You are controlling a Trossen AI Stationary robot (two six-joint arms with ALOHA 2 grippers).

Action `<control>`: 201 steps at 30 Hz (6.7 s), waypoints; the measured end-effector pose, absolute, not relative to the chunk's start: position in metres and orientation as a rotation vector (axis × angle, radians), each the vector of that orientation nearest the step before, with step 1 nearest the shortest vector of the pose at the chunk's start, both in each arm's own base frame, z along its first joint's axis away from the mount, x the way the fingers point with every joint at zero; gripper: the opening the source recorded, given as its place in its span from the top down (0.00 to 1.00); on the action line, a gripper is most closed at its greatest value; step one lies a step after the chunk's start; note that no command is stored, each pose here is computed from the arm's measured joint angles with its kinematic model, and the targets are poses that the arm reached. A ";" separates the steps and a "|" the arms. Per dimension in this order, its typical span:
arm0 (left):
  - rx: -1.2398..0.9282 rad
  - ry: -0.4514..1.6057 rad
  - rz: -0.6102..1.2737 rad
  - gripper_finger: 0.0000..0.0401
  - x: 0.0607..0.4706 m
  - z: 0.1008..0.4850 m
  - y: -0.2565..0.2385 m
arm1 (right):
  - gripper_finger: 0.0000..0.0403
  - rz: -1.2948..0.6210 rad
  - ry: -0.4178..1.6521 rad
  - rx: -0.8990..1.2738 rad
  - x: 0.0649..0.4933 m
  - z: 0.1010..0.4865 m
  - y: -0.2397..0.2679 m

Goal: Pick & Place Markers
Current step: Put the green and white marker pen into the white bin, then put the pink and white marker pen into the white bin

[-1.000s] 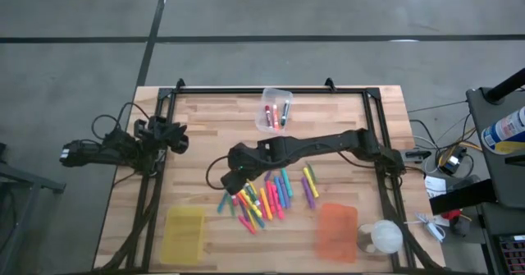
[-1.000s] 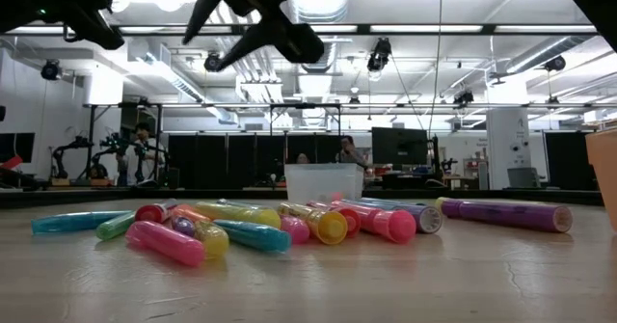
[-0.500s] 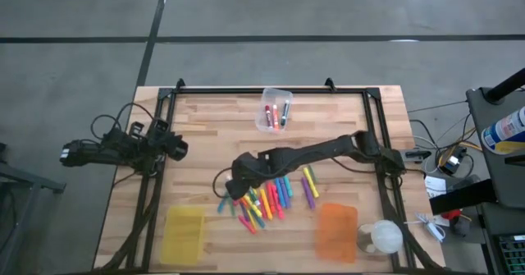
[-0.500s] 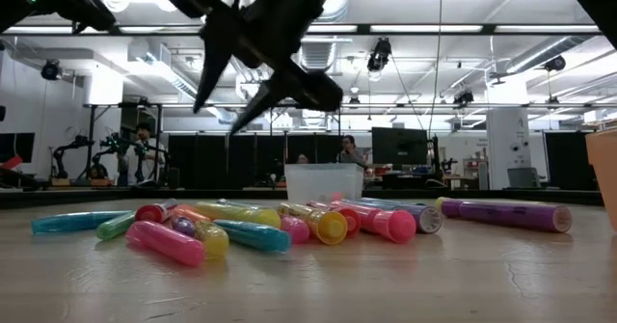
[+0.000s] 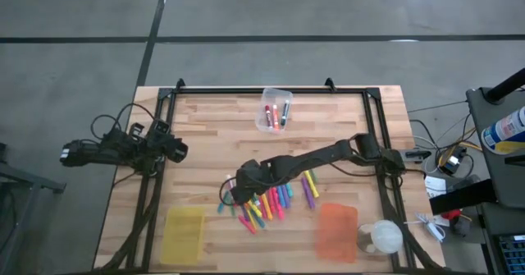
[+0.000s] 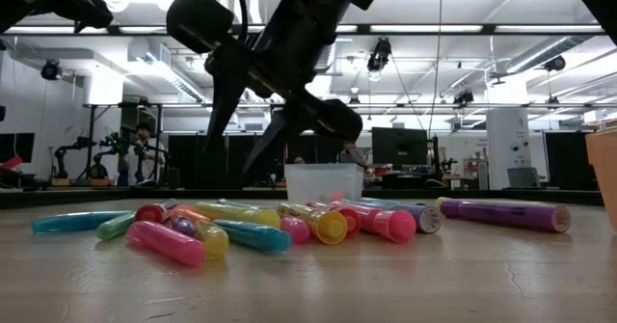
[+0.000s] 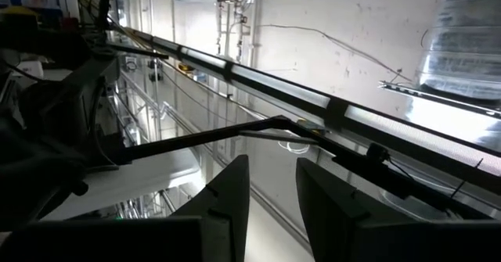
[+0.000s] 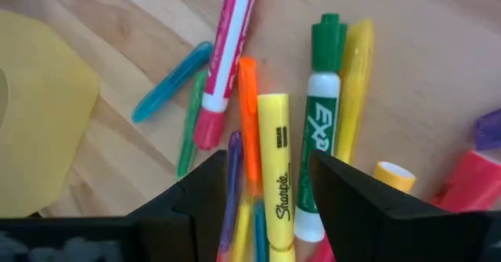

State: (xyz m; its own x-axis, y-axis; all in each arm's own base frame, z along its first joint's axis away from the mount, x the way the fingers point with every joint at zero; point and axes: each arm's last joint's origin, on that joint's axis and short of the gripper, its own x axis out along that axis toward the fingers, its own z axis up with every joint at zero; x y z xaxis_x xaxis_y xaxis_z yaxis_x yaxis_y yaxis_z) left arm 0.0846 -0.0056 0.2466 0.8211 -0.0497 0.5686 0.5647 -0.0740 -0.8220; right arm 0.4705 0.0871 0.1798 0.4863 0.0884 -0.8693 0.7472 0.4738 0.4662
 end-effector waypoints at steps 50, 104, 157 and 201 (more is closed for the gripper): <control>-1.573 -0.408 -0.543 0.75 0.085 0.247 -0.006 | 0.66 -0.535 0.997 0.891 0.475 0.133 0.081; -1.576 -0.357 -0.591 0.75 0.084 0.247 -0.008 | 0.82 -1.104 0.970 0.833 0.438 0.265 -0.166; -1.540 -0.368 -0.580 0.75 0.084 0.247 -0.008 | 0.56 -0.851 0.976 1.077 0.432 0.217 -0.217; -1.100 0.382 -0.059 0.75 0.123 0.230 -0.013 | 0.65 -0.229 0.579 0.553 0.395 0.434 0.102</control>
